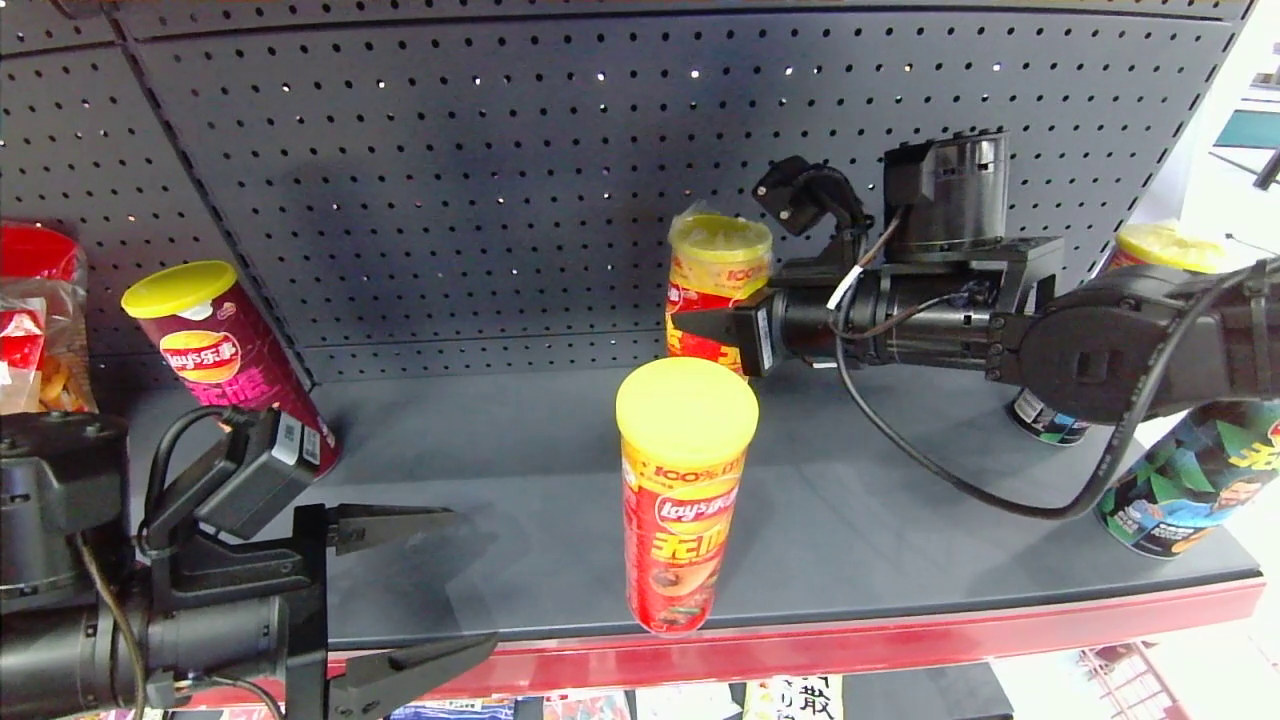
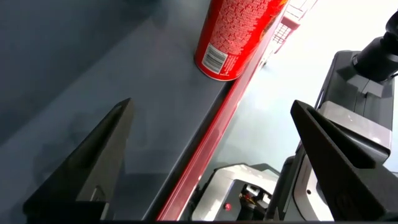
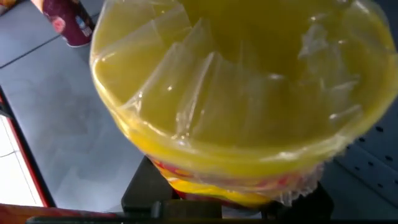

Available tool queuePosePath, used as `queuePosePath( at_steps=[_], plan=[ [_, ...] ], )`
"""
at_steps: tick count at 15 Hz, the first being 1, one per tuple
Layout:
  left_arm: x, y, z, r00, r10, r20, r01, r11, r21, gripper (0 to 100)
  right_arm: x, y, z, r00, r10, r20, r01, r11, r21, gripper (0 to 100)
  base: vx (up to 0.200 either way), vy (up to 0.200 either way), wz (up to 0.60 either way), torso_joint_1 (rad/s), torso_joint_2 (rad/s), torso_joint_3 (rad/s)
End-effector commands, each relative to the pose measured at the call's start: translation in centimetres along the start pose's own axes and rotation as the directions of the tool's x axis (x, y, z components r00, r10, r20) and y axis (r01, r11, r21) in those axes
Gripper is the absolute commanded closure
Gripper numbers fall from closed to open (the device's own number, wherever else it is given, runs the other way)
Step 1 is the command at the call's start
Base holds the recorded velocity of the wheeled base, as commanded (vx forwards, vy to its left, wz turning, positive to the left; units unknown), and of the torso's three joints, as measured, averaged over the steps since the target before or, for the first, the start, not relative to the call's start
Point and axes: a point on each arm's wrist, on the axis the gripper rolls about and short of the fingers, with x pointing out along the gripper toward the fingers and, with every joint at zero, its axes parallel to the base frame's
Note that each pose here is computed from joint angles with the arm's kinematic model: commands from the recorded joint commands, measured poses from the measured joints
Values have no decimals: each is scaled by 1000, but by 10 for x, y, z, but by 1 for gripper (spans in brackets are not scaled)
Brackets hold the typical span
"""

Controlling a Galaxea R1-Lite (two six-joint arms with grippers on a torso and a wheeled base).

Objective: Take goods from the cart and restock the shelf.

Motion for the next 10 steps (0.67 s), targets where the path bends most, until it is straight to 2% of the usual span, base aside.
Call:
queuePosePath(
  at_steps=[1, 7, 8, 10],
  plan=[
    [0, 0, 0, 1000, 0, -1, 0, 1000, -1, 0, -1, 3, 1, 1000, 7, 2, -7, 1000, -2, 100, 0, 0, 0, 0, 0, 0],
    [1, 1, 0, 1000, -2, -3, 2, 1000, -3, 0, 5, 4, -6, 1000, 17, -21, -17, 1000, 2, 100, 0, 0, 0, 0, 0, 0],
    [1, 1, -1, 1000, -2, -5, 2, 1000, -4, 0, 5, 5, -8, 1000, 18, -25, -18, 1000, 4, 0, 0, 0, 0, 0, 0, 0],
    [2, 1, -1, 1000, -3, -8, 3, 1000, -7, 0, 3, 5, -14, 999, 19, -44, -18, 1000, 8, 0, 0, 0, 0, 0, 0, 0]
  ],
)
